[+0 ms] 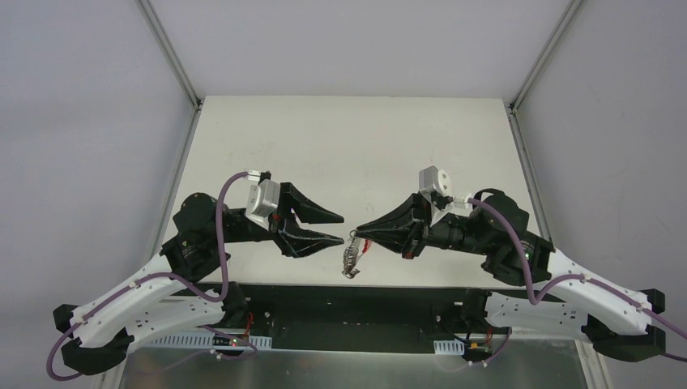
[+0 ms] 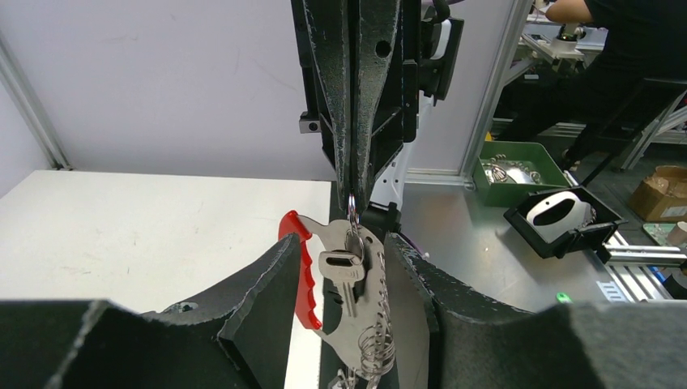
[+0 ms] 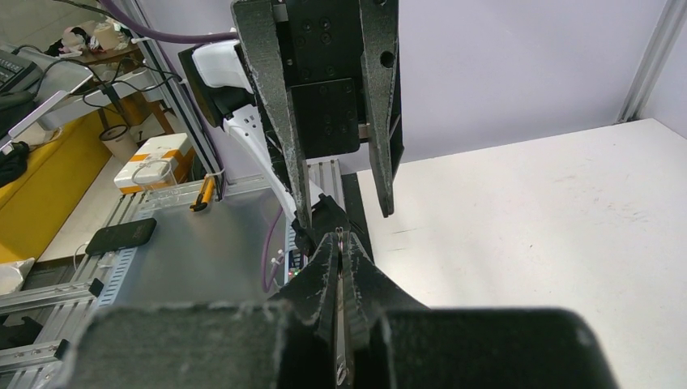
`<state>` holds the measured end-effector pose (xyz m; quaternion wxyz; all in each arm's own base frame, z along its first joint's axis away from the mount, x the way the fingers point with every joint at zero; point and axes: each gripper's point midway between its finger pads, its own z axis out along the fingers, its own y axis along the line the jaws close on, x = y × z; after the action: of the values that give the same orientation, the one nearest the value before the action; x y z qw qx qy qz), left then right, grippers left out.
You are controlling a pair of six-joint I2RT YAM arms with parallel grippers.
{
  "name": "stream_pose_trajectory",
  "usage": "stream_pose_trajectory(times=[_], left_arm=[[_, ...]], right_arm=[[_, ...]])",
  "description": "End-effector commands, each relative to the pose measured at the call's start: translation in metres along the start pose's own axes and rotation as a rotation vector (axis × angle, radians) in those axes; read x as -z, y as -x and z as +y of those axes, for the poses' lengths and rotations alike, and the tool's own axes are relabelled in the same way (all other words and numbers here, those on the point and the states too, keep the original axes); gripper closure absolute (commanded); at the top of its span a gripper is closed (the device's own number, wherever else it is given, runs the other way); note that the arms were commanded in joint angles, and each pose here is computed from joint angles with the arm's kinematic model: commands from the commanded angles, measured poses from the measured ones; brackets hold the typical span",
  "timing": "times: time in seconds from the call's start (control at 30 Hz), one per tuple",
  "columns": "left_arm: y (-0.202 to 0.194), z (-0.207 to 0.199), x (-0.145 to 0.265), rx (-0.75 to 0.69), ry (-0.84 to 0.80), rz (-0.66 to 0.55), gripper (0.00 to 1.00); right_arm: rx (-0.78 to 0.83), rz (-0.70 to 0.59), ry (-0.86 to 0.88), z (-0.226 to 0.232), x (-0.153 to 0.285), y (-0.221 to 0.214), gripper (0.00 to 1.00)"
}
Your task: Put the keys on the keyring
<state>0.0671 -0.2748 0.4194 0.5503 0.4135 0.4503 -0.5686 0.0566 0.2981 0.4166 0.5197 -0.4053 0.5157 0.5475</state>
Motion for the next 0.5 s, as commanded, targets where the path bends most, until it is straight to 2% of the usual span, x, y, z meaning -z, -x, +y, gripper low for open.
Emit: stream_pose_trajectory(times=[0.0,0.47], left_arm=[[0.0126,-0.0098,-0.0020,-0.023,-0.052,-0.042,0.58],[0.0101,-0.0073,-0.0058,-0.010,-0.052,-0.042,0.58]], right_arm=[[0.035,-0.109,0.021,0.0062,-0.0010,0.0322,1.00],[0.049,-0.180,0.036,0.0071,-0.0051,0.0392,1.00]])
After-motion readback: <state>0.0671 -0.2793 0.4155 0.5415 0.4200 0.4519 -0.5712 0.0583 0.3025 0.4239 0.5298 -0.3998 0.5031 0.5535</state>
